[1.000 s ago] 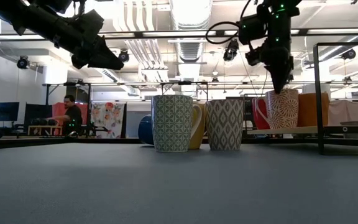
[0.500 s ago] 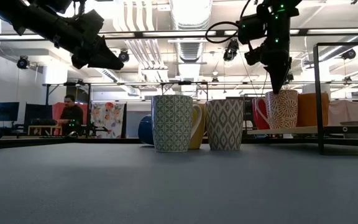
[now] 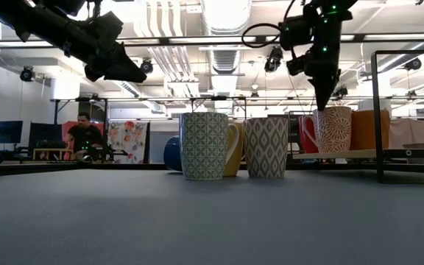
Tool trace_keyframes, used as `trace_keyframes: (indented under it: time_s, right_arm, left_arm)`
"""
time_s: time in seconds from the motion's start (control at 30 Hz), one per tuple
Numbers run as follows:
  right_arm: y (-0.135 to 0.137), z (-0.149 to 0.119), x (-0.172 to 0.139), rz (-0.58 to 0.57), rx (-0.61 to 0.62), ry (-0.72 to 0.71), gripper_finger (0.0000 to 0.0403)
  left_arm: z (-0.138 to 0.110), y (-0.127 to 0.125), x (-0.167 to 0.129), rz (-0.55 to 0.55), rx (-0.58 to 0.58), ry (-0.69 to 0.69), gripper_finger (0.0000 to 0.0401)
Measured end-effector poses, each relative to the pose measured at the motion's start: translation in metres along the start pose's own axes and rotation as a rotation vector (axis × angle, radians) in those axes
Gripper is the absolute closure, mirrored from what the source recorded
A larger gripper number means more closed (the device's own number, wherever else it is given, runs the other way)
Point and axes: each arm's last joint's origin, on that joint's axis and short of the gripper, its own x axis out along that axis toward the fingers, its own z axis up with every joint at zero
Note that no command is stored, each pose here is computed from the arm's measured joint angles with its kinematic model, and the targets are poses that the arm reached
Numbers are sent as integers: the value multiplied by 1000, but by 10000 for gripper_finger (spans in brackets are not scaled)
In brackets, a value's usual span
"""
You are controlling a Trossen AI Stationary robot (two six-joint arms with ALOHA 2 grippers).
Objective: Place coffee mugs
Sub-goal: Put the orange patterned mug on the shelf
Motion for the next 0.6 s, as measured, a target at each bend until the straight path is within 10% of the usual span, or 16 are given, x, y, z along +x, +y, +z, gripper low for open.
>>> trace_keyframes:
  time_s: [0.6]
  right_arm:
    - [-3,8,-18,-10,98,-68,307]
  left_arm:
    - [0,0,0,0,0,0,317]
